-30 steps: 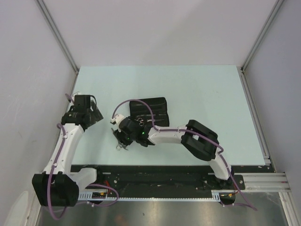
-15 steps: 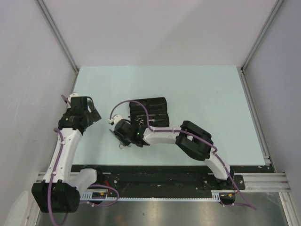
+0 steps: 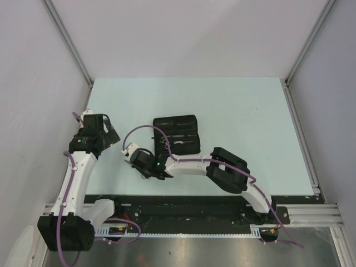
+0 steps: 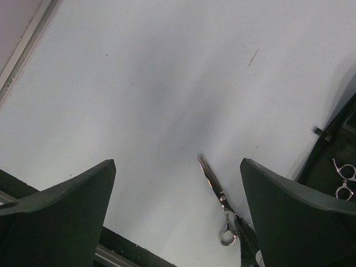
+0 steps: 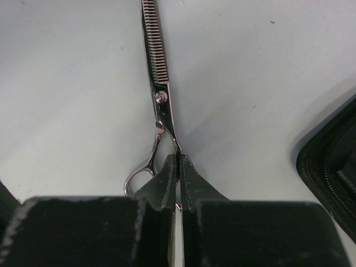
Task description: Sort the hair-cutting tools
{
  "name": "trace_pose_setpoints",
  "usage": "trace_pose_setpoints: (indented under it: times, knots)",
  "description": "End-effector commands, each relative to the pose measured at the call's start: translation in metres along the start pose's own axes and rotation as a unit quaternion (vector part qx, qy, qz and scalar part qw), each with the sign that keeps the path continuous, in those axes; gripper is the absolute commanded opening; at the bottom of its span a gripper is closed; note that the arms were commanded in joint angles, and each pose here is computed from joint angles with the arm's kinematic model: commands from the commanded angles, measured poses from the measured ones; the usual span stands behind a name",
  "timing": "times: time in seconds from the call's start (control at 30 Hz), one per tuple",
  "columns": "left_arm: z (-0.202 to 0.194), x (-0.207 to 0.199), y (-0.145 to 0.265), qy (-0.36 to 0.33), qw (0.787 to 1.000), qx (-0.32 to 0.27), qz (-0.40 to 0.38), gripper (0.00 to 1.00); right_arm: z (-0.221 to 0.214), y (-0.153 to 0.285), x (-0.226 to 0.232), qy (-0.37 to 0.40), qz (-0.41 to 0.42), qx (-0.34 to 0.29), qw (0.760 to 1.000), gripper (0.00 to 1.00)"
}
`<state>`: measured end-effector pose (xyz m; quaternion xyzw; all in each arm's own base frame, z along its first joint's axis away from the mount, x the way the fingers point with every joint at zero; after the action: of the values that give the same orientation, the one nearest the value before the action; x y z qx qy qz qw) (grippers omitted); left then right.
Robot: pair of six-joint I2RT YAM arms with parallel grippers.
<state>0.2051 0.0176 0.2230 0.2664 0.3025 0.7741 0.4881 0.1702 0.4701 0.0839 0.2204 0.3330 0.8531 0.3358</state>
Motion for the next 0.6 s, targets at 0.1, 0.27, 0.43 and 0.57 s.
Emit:
trace_pose_setpoints:
  times: [0.1, 0.27, 0.43, 0.57]
  knots:
    - [0.008, -0.003, 0.010, -0.002, 0.999, -0.016, -0.039, 1.00, -0.012, 0.005, -0.015, 0.018, -0.035, 0.017, 0.999, 0.00]
    - [0.007, -0.009, 0.011, -0.014, 0.997, -0.007, -0.074, 1.00, 0.008, 0.031, -0.019, 0.001, -0.016, -0.024, 1.000, 0.00]
    - [0.011, -0.017, 0.017, -0.014, 0.993, -0.011, -0.117, 1.00, 0.026, 0.051, -0.036, -0.022, -0.011, -0.046, 0.999, 0.00]
    - [0.018, -0.034, 0.026, -0.035, 0.976, -0.012, -0.214, 1.00, 0.044, 0.074, -0.048, -0.029, -0.005, -0.071, 0.997, 0.00]
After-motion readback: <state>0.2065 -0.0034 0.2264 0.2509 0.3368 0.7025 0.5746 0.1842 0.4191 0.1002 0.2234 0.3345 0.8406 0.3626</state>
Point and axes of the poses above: each gripper's point midway between its finger pads, its own y axis back along the fingers, its own x axis along the line the jaws close on, z = x × y, the point moved 8 cm from there along y, back along the fingers, and after that the axes turned 15 degrees about -y, right-handed, at the moved point
